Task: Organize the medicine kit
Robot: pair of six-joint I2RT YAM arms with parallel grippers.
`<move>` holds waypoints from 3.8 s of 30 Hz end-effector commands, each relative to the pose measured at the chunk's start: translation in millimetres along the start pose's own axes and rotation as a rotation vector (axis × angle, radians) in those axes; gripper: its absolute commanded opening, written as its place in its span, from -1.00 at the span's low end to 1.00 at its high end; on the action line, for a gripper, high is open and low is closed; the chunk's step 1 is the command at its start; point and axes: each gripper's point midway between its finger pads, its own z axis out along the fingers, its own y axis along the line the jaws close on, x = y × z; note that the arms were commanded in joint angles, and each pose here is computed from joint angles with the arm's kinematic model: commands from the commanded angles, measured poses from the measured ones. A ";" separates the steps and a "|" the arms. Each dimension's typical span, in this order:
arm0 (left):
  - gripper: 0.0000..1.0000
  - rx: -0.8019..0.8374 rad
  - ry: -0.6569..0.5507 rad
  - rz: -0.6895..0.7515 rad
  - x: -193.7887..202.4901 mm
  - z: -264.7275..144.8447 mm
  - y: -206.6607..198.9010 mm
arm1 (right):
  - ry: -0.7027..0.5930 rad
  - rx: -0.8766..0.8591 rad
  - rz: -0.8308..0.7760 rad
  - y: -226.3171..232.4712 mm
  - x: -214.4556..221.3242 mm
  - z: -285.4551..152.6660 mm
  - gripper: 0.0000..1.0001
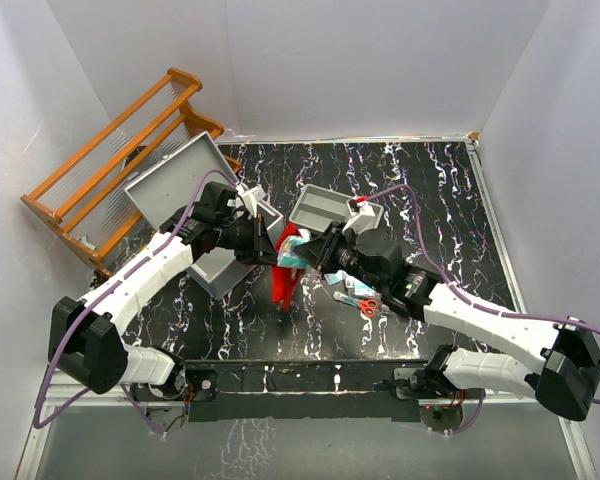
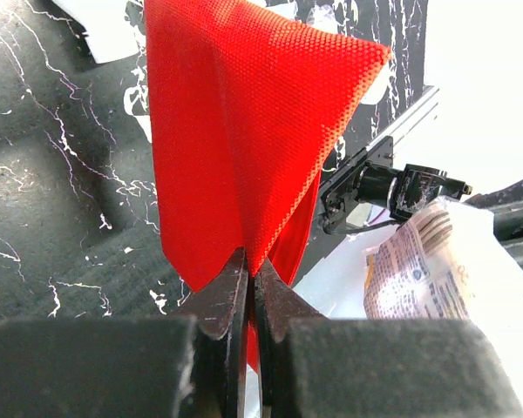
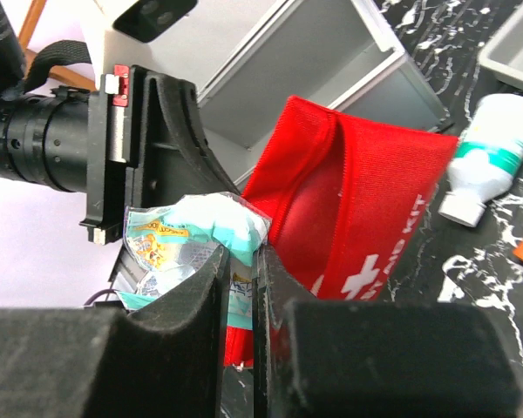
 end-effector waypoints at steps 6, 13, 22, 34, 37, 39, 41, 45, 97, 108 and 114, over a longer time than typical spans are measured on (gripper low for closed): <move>-1.00 0.086 0.016 0.024 3.2 -17.8 -27.5 | -0.133 -0.229 -0.261 40.3 -27.0 5.7 -0.90; -1.00 0.108 0.044 0.018 6.9 -20.1 -32.9 | -0.125 -0.329 -0.575 40.4 -11.8 11.1 -0.91; -1.00 0.143 0.051 0.026 6.3 -24.0 -41.8 | -0.109 -0.515 -0.703 44.2 20.2 -0.3 -0.89; -1.00 0.263 0.072 0.039 4.8 -32.1 -67.5 | -0.130 -0.543 -0.817 33.2 30.6 -7.3 -0.84; -1.00 0.257 0.079 0.027 5.5 -30.7 -65.7 | -0.134 -0.519 -0.782 34.0 25.9 -3.8 -0.73; -1.00 0.256 0.086 0.020 6.4 -29.2 -64.4 | -0.138 -0.495 -0.750 33.5 22.0 -0.9 -0.62; -1.00 0.247 0.087 0.014 6.9 -27.5 -61.7 | -0.126 -0.474 -0.728 32.3 21.1 3.6 -0.46; -1.00 0.235 0.086 0.009 7.7 -24.7 -57.8 | -0.078 -0.429 -0.694 29.0 21.6 10.8 -0.23; -1.00 0.042 0.039 -0.210 9.4 22.5 5.4 | 0.335 0.137 -0.245 13.0 59.9 7.9 0.12; -1.00 0.100 0.051 -0.183 11.8 21.8 -2.9 | 0.188 0.054 -0.322 27.0 51.5 24.1 -0.14; -1.00 0.127 0.058 -0.170 13.7 21.8 -5.3 | 0.144 0.091 -0.271 15.3 50.1 20.6 -0.56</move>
